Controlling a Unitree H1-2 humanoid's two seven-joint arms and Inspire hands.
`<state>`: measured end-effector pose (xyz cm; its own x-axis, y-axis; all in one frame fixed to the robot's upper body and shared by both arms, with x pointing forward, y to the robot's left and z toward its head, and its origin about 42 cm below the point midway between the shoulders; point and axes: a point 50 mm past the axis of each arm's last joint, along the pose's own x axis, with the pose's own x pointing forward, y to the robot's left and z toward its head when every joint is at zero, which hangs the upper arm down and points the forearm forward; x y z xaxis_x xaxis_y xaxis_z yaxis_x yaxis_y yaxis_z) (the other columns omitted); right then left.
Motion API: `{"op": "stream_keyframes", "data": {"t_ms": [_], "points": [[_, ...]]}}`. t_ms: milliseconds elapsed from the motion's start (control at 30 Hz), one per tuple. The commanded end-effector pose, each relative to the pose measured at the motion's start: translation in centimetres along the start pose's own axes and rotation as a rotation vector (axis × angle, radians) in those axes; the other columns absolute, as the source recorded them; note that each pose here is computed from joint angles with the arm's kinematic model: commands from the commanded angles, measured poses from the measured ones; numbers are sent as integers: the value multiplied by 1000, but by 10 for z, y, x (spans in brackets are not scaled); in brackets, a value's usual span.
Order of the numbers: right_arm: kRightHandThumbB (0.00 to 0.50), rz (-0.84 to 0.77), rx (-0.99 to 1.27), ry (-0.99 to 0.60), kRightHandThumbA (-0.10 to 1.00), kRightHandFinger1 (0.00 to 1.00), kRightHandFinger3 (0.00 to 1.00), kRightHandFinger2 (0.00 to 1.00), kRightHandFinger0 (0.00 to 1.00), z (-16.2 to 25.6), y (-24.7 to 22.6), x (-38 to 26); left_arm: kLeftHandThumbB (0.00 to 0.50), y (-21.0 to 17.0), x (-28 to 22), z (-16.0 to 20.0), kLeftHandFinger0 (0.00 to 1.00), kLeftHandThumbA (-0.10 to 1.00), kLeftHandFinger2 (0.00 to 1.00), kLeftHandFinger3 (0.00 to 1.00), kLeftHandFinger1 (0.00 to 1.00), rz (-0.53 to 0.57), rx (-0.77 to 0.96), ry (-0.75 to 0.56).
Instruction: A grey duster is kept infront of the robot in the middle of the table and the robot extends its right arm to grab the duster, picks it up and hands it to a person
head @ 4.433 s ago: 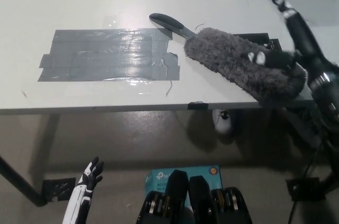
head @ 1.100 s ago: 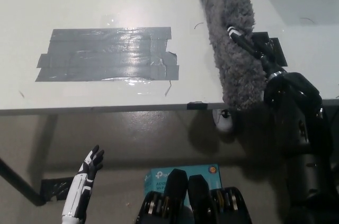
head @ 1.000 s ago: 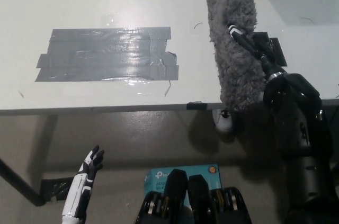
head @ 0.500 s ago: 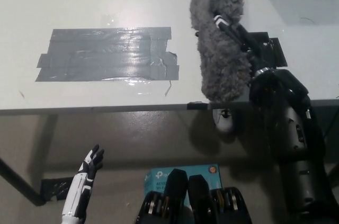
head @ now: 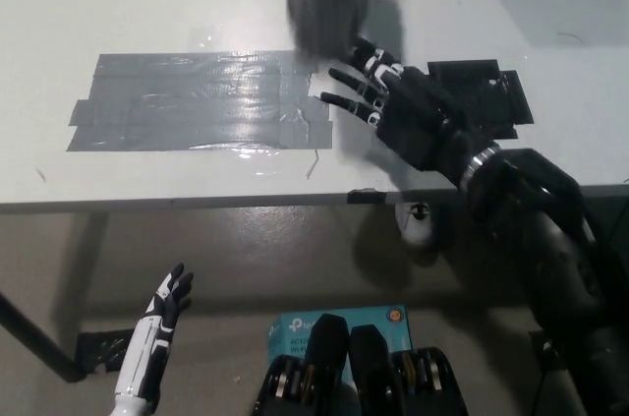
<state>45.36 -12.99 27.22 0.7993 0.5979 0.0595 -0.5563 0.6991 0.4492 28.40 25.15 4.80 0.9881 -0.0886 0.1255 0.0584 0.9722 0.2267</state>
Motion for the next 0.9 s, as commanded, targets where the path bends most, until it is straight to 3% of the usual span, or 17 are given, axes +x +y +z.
{"op": "stream_keyframes", "data": {"t_ms": [0,33,133,167,233,300,400,467,533,600,667,867], "points": [[457,117,-67,-39,684,1000,1000,1000,1000,20,11,-21,307,11,9,8,974,1000,1000,1000,1000,17,17,-59],[481,108,-76,-46,687,1000,1000,1000,1000,21,10,-27,307,11,9,8,972,1000,1000,1000,1000,16,18,-56],[472,99,-80,-59,694,1000,1000,1000,1000,22,6,-41,308,10,9,9,974,1000,1000,1000,1000,12,11,-49],[439,81,-121,-83,765,1000,1000,1000,1000,24,1,-59,318,10,9,8,960,1000,1000,1000,1000,9,10,-50],[443,60,-144,-100,764,1000,1000,1000,1000,24,-1,-70,318,10,9,8,957,1000,1000,1000,1000,8,11,-53],[449,1,-273,-153,873,1000,1000,1000,1000,27,1,-96,309,11,12,10,949,1000,1000,1000,1000,7,10,-59],[486,-49,-441,-261,871,1000,1000,1000,1000,25,11,-135,310,11,19,13,950,1000,1000,1000,1000,9,8,-61],[484,-64,-497,-305,885,1000,1000,1000,1000,20,16,-149,312,11,21,13,951,1000,1000,1000,1000,11,8,-62],[488,-86,-563,-342,929,1000,1000,1000,1000,9,17,-161,311,12,21,13,950,1000,1000,1000,1000,12,8,-64],[458,-146,-620,-355,973,1000,1000,1000,1000,-13,12,-174,300,11,20,12,928,1000,1000,1000,1000,11,12,-71],[475,-185,-654,-339,1000,1000,1000,1000,1000,-28,6,-179,298,10,19,11,925,1000,1000,1000,1000,12,12,-73],[465,-336,-749,-204,979,1000,1000,1000,1000,-88,-30,-191,309,8,17,11,939,1000,1000,1000,1000,5,8,-59]]}}
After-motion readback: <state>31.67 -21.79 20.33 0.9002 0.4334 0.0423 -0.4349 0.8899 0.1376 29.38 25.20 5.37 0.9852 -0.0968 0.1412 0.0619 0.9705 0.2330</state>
